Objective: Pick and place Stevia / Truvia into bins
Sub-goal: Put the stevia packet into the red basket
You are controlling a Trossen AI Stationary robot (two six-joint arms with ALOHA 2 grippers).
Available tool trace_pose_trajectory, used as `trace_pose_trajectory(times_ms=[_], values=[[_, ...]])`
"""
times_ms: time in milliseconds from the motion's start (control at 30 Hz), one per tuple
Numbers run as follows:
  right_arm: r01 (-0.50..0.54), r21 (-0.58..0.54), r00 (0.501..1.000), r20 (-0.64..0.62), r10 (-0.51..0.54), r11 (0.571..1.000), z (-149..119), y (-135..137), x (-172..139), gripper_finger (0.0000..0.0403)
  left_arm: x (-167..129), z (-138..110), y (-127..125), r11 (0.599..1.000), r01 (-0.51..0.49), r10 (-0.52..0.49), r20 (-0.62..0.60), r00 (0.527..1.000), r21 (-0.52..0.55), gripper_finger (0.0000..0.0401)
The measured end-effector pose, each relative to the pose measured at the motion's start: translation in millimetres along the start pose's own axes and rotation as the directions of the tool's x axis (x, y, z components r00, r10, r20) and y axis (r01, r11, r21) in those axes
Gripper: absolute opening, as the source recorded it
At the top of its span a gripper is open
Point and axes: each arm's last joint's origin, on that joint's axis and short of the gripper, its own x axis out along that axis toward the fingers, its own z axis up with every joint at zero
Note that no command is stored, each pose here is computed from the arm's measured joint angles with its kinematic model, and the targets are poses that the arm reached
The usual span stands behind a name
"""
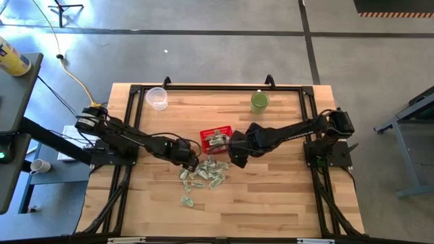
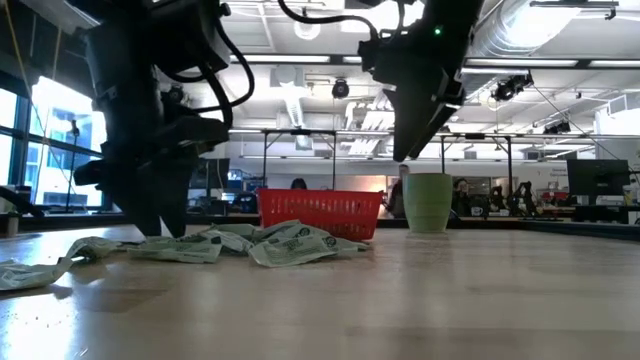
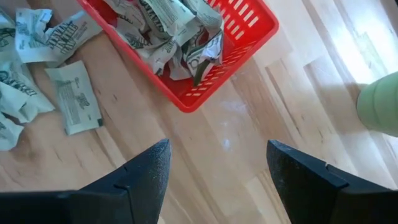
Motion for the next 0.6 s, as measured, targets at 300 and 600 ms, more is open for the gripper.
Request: trace_pose_trajectory(times_ms=[300, 600], values=[[0.003, 0.005, 1.000, 0.001, -0.003, 1.000, -0.1, -0.2, 0.0, 0.0257, 1.0, 1.6, 6.6, 0.986, -0.111, 0.098, 0.103, 0.990, 0.128, 0.0151], [0.013, 0.007, 1.000, -0.007, -0.013, 1.000, -1.0, -1.0, 0.0, 0.0257, 0.6, 2.0, 8.7, 0.956, -0.148, 0.120, 0.124, 0.985, 0.254, 0.0022]])
